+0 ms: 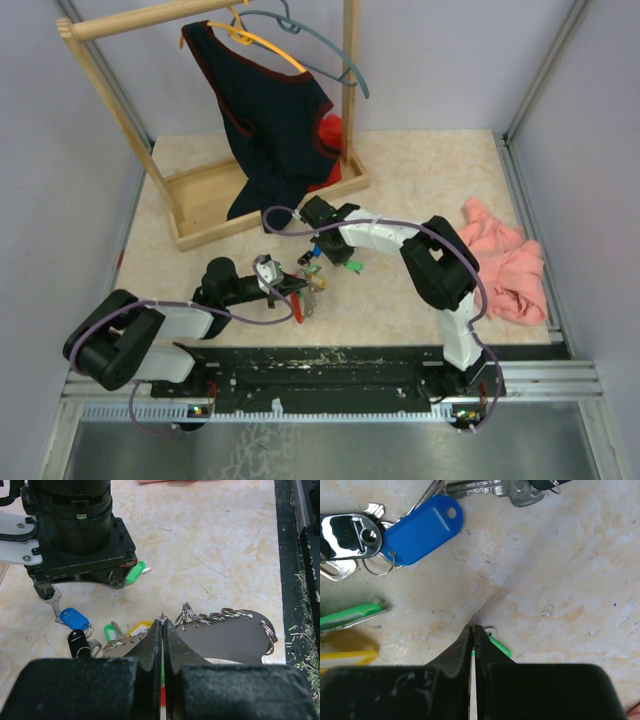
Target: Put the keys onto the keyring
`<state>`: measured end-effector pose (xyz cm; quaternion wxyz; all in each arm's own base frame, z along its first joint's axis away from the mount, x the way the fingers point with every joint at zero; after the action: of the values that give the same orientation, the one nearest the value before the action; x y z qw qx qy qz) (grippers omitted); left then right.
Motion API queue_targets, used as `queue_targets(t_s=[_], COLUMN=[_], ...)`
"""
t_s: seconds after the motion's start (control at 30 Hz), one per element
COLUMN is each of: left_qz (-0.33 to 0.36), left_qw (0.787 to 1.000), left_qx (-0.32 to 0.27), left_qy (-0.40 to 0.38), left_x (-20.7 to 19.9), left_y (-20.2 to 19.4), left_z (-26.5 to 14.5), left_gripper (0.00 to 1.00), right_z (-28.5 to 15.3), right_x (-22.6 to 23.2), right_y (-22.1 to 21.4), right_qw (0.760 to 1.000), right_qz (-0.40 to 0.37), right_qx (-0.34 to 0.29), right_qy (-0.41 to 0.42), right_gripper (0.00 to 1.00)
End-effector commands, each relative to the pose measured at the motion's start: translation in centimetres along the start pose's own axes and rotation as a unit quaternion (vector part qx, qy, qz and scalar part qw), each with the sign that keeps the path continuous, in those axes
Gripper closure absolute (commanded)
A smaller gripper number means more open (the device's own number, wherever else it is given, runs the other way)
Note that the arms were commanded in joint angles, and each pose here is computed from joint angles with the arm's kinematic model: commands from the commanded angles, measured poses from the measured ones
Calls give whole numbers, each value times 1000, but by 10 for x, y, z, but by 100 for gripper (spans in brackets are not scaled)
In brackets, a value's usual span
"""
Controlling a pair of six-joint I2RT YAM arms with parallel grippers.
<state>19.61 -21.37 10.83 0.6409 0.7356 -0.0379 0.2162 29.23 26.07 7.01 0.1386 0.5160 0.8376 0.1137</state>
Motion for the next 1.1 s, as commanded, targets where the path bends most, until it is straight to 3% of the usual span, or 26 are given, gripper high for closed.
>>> queue_targets(t_s=[0.0,0.17,0.27,0.47,0.57,0.77,0.87,1.07], left_qz=[9,9,8,7,7,7,8,10], left_qw=[1000,1000,1000,1000,1000,1000,1000,1000], left_qx=[-16,-17,-18,-21,-21,-20,-21,-22], left_qy=[5,6,6,6,8,10,13,15], left_x=[4,5,4,4,4,4,4,4], left_y=[6,7,7,7,7,7,7,8], left_z=[0,1,0,1,0,0,-1,-1], left_gripper=[99,99,99,99,99,99,99,99], right_z=[-22,-30,-33,-55,-55,-37,-42,-12], right_x=[3,4,4,-6,-12,-12,-11,-13], right_y=[13,8,8,4,-6,-6,-1,-7], right_qw=[997,985,965,891,861,846,817,814], right_qz=[12,37,55,85,93,127,154,190], right_qx=[-69,-152,-231,-403,-457,-473,-508,-505], right_qy=[21,73,113,193,202,209,228,213], right_gripper=[100,100,100,100,100,100,100,100])
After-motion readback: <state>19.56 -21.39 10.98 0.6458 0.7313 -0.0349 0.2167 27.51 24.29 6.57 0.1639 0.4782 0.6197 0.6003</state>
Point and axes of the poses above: each gripper's point midway between its finger pads, its own z axis out along the fingers, its own x axis along the line the jaws close on, y = z × x, the point moved 5 cm from there along -z, back along the fingers, and after that the axes turned 15 degrees about z, right-handed, at the moved point
